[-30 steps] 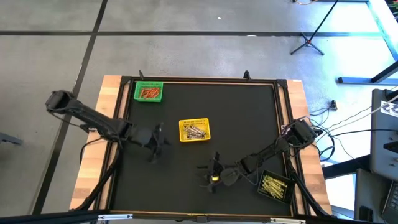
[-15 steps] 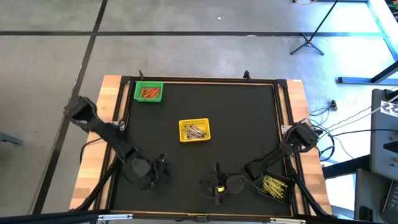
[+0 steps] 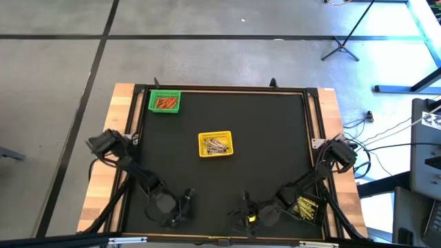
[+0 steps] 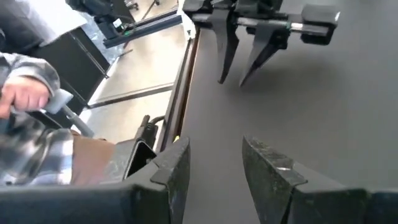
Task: Sort crayons
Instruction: Put the green crayon into the black bin
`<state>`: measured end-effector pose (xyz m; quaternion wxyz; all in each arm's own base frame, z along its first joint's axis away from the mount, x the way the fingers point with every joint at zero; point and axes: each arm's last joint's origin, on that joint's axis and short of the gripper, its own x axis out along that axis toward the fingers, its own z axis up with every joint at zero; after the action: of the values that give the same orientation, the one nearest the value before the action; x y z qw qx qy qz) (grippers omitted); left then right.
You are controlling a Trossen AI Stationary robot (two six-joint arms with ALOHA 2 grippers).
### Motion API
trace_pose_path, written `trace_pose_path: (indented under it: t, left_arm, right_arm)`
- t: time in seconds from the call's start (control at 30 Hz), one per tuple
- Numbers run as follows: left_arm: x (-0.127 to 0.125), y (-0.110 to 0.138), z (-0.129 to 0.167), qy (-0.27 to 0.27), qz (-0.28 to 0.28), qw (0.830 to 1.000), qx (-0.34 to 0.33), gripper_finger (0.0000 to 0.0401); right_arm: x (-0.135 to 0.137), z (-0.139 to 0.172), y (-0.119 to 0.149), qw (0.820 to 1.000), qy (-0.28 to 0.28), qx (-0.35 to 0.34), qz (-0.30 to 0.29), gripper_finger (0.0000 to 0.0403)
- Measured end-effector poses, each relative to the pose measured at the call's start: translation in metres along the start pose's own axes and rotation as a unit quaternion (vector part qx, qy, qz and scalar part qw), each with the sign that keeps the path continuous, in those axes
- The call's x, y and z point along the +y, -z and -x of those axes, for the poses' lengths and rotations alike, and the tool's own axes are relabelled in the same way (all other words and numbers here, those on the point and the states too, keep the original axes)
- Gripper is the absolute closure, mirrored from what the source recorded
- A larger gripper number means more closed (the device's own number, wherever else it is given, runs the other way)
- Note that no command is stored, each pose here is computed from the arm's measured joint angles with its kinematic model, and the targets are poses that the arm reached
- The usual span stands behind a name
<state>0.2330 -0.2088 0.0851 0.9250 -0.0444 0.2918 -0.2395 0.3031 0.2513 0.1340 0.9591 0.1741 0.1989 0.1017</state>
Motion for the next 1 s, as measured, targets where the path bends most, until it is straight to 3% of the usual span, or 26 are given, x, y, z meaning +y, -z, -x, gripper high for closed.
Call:
trace_pose_path:
  t: [0.33,0.7,1.0]
  left_arm:
    - [-0.014,-0.015,-0.043,0.021,-0.062,0.998,-0.015,0.0287]
    - [-0.018,-0.026,-0.078,0.019,-0.116,0.993,-0.029,0.0287]
    - [-0.007,-0.033,-0.092,0.008,-0.140,0.989,0.056,0.0287]
  right_arm:
    - [-0.002,-0.019,0.030,0.995,-0.057,0.072,-0.041,0.0260]
    - [-0.003,-0.021,0.039,0.990,-0.064,0.123,-0.015,0.0260]
    - [-0.004,-0.021,0.040,0.991,-0.055,0.125,0.002,0.0260]
